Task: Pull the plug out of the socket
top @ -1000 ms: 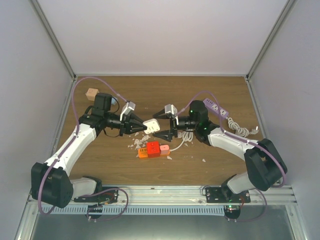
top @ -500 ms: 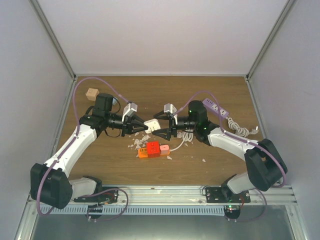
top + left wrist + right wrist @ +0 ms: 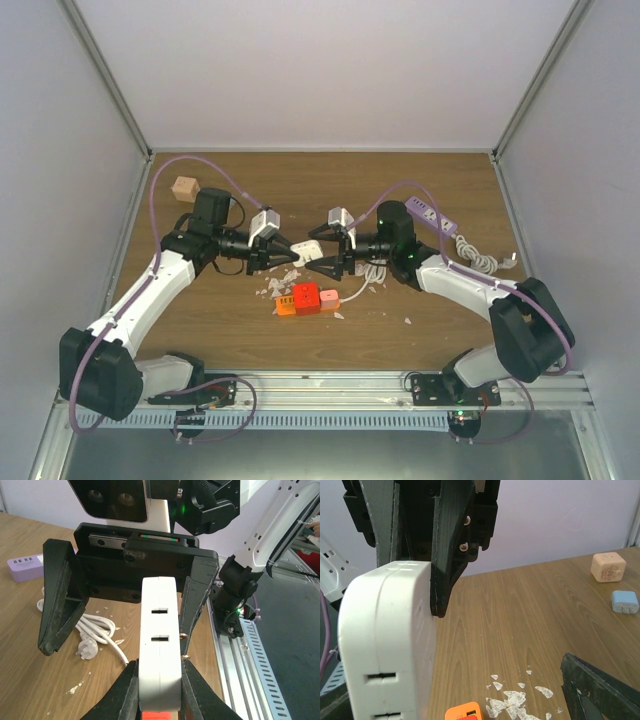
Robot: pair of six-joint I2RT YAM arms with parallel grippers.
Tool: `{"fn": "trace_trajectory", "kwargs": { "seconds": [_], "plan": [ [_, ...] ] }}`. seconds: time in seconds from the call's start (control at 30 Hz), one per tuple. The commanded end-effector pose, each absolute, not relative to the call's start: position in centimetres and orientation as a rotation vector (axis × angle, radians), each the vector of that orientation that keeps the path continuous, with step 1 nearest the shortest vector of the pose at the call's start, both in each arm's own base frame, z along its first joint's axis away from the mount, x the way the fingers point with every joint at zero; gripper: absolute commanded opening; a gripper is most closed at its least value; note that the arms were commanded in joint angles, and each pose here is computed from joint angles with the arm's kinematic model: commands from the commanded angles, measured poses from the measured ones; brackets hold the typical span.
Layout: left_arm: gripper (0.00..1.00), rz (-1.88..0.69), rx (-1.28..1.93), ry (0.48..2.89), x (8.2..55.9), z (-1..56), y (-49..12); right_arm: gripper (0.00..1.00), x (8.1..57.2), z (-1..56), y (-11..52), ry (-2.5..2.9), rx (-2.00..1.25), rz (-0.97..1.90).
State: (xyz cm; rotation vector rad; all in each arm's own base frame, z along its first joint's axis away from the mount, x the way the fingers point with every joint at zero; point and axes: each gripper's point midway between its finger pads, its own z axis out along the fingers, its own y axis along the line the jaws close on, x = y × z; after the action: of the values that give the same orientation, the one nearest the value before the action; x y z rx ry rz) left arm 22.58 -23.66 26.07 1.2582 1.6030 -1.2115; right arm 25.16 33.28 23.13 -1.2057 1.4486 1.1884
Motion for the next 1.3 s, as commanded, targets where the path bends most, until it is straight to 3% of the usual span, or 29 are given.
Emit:
{"fn": "trace_trajectory", "kwargs": {
  "seconds": [0.0,0.63,1.27],
  "plan": [
    [0.0,-1.335,1.326,1.549,19.3,26.3,-24.5,0.87,28.4,26.0,32.2,1.419,-1.091,1.057],
    [0.0,-1.298,1.43,1.553,17.8,24.7,-25.7,0.86,29.6,27.1,30.6,1.416,-1.046,1.042],
    [0.0,-1.155,1.38,1.616,19.8,24.1,-26.0,0.9,29.3,30.4,30.7,1.358,-1.122,1.024]
  ]
}}
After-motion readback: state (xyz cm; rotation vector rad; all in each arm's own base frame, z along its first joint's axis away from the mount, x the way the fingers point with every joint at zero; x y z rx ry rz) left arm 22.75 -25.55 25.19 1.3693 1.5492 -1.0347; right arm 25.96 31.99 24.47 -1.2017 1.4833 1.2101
